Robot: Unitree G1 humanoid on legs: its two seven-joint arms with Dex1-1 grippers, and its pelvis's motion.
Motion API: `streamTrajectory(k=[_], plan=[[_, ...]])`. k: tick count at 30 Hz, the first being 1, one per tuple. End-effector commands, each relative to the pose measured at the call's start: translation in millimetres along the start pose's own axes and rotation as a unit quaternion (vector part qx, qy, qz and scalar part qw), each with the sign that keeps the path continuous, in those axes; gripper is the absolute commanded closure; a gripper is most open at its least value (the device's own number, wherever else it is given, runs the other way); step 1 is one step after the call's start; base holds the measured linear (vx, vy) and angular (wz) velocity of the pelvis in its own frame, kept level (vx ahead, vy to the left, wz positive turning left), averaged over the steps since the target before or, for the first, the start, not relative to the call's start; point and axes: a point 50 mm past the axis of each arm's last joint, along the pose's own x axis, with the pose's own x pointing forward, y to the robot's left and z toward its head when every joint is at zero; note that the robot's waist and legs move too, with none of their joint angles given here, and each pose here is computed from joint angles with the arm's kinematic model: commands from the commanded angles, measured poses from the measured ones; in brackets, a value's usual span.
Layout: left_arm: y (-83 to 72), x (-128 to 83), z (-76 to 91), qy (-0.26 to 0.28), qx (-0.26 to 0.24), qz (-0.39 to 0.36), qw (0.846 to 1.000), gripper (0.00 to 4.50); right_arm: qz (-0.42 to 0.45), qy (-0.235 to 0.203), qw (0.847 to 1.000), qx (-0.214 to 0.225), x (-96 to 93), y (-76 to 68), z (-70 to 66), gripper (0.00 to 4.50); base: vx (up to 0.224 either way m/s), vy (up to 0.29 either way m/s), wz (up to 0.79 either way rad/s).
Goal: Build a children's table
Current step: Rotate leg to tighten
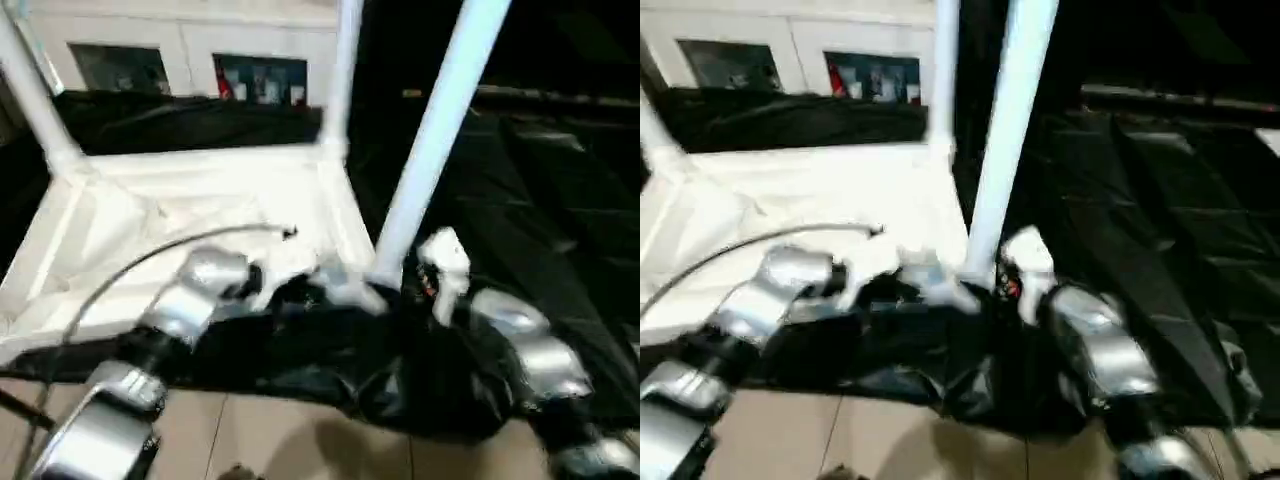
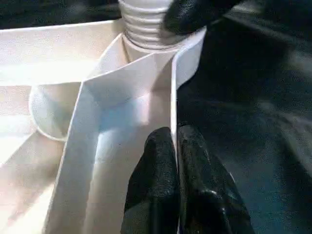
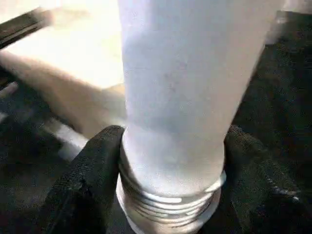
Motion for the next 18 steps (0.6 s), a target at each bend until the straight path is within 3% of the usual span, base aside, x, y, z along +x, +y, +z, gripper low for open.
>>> streamTrajectory(k=[1,4,5,11,12,15,18], plan=[[15.2,1,14.7,-0.015,-0.015,0.081,0.997,4.5,-0.111,0.051,0.99,0.07,-1.4,-12.8,-27.4,1.78,0.0,0.0,0.0],[17.9,13,19.3,-0.013,-0.046,0.124,0.991,4.5,-0.16,0.054,0.98,0.105,11.0,-8.3,-31.5,1.78,0.0,0.0,0.0],[16.1,26,24.5,-0.009,-0.058,0.148,0.987,4.5,-0.179,0.052,0.976,0.11,25.5,-0.2,-29.0,1.78,0.0,0.0,0.0],[7.5,43,34.0,-0.016,-0.039,0.139,0.989,4.5,-0.157,0.021,0.981,0.112,46.6,14.9,-13.4,1.78,0.0,0.0,0.0],[6.7,44,35.7,-0.02,-0.036,0.135,0.99,4.5,-0.151,0.009,0.982,0.112,49.2,15.7,-8.5,1.22,0.0,0.0,0.0],[5.2,43,37.4,-0.033,-0.023,0.117,0.992,4.5,-0.143,-0.005,0.984,0.103,50.1,13.4,-1.8,1.02,0.0,0.0,0.0],[2.3,38,34.3,-0.042,0.0,0.082,0.996,4.5,-0.126,-0.026,0.99,0.057,42.6,1.8,8.8,0.62,0.0,0.0,0.0]])
